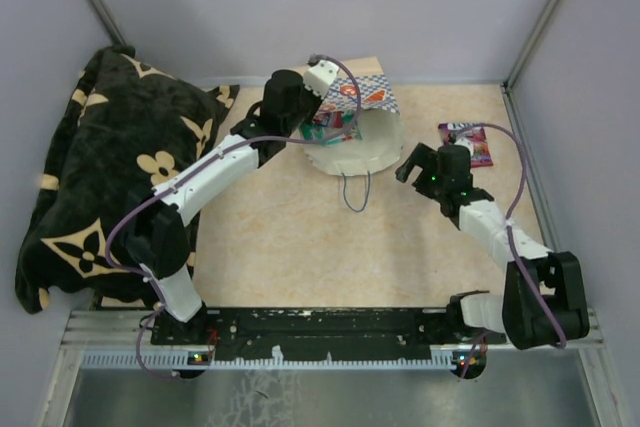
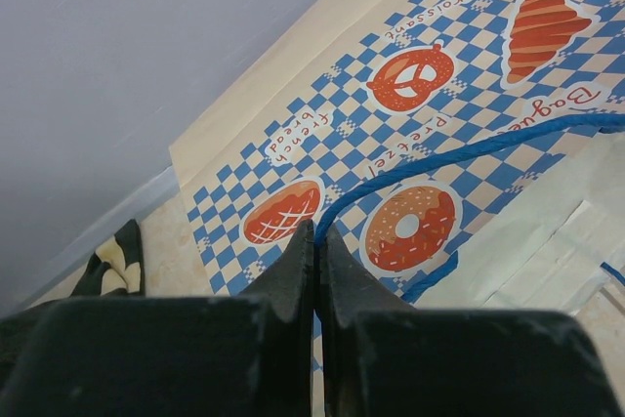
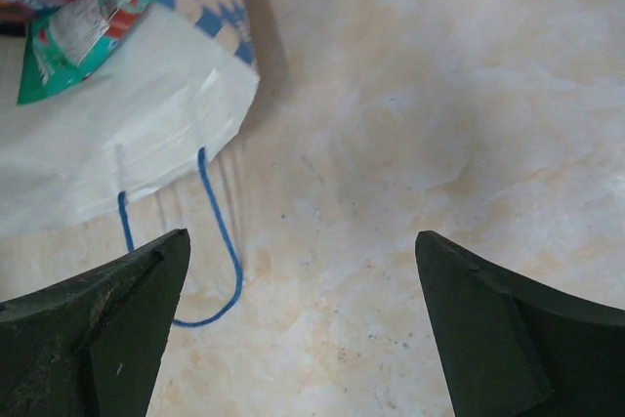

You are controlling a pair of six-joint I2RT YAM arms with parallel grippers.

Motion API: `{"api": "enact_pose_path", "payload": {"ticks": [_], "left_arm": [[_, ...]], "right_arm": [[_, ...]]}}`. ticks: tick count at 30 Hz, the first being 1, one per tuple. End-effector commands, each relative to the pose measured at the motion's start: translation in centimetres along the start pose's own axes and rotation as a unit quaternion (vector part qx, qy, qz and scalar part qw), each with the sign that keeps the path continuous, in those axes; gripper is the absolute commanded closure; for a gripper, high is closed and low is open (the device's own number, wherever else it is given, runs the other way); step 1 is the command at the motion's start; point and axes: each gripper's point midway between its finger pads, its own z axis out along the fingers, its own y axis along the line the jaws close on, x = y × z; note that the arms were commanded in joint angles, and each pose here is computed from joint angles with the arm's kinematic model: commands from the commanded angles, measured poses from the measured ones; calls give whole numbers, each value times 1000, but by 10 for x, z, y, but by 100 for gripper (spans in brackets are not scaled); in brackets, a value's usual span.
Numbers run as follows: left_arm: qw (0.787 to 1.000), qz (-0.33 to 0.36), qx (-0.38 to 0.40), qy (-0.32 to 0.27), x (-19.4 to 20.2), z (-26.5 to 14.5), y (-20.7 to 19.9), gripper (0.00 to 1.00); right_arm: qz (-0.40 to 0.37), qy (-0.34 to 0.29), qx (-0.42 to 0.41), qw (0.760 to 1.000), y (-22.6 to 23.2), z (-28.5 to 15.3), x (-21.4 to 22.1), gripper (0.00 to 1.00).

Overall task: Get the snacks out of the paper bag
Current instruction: Take out the snack from the paper bag.

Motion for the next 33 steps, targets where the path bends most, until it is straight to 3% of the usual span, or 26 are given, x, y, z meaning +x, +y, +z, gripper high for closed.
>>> {"api": "enact_pose_path", "payload": {"ticks": [1, 13, 17, 21, 28, 33], "left_arm": [[999, -25, -3, -25, -18, -10, 5, 100], [999, -40, 0, -17, -28, -3, 5, 100], [999, -42, -18, -18, -34, 0, 13, 100], [999, -45, -15, -21, -40, 0, 13, 100], [999, -48, -12, -20, -43, -1, 13, 100], [998, -51, -4, -24, -47, -4, 11, 100]], "right_arm": [[-37, -35, -40, 998, 19, -9, 1, 1], [-104, -29, -120, 987, 82, -8, 52, 8], [-52, -28, -159, 986, 107, 1, 60, 15], [27, -57, -205, 977, 140, 9, 41, 26], [159, -93, -217, 959, 176, 29, 2, 28], [137, -112, -211, 961, 206, 72, -16, 28]]}}
